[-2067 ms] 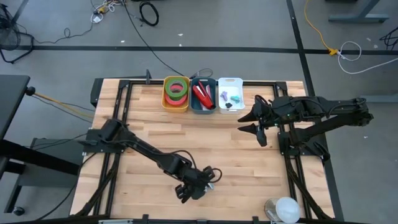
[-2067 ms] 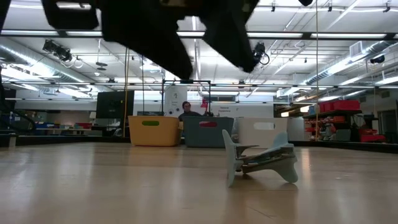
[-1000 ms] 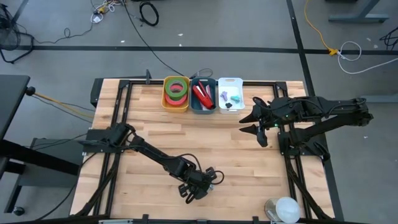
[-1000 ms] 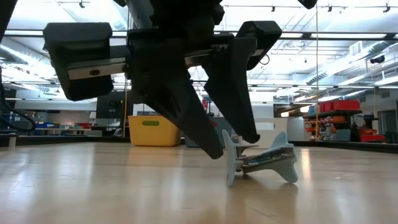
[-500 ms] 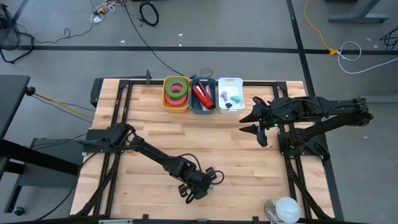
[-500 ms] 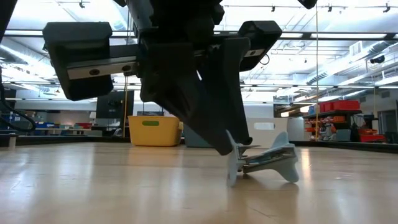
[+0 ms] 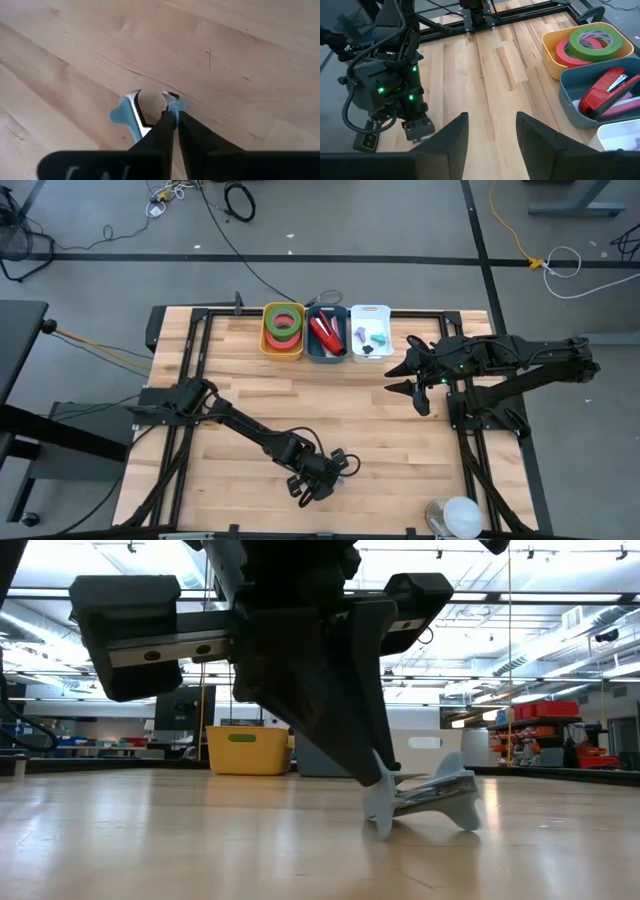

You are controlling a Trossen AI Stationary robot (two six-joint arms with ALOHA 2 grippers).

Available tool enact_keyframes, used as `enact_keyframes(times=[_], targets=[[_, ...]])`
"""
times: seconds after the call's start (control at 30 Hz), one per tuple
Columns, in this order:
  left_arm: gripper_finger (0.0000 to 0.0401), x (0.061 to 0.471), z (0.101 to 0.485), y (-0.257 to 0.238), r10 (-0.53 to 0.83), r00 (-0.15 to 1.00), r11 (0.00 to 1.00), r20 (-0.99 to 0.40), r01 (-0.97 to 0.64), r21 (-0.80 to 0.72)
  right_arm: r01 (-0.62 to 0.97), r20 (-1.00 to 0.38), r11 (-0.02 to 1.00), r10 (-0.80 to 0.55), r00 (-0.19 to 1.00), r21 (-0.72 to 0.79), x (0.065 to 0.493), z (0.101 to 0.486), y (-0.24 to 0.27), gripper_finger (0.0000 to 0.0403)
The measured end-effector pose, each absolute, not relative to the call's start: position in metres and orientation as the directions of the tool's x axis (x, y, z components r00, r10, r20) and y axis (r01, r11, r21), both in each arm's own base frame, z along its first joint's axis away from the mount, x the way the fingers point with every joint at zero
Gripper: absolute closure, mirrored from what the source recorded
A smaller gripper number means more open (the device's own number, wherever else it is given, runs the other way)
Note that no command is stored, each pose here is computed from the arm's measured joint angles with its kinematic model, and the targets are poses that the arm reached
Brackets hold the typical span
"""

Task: Pick and place Stapler, Stapler remover, tape
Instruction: Put the light blue staple remover into the white bin

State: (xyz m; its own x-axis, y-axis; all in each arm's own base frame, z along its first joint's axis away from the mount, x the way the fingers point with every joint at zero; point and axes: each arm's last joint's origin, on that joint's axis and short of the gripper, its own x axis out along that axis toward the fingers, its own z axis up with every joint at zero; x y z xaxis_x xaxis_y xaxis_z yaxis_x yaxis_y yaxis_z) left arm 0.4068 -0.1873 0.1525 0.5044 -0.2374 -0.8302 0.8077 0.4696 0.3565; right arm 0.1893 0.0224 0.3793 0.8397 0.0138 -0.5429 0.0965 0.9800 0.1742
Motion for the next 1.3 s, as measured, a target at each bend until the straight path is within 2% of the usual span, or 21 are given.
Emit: enact_keyframes(times=[0.27, 0.73, 0.9, 1.3], targets=[[0.039, 0.407, 0.153, -0.188, -0.24, 0.51, 0.471, -0.826, 0.805, 0.36, 0.097, -0.543, 0.98, 0.014, 0.84, 0.174, 0.189, 0.379, 0.022, 0.0239], [0.0393, 0.409, 0.169, -0.186, -0.253, 0.564, 0.518, -0.786, 0.765, 0.382, 0.083, -0.522, 0.983, 0.016, 0.853, 0.165, 0.191, 0.381, 0.023, 0.0239], [0.0393, 0.412, 0.193, -0.169, -0.237, 0.624, 0.601, -0.745, 0.696, 0.392, 0.071, -0.514, 0.986, 0.016, 0.858, 0.15, 0.191, 0.382, 0.023, 0.0239], [0.0394, 0.405, 0.279, -0.115, -0.153, 0.808, 0.779, -0.569, 0.453, 0.434, 0.02, -0.469, 0.997, 0.02, 0.883, 0.079, 0.193, 0.386, 0.023, 0.0239]])
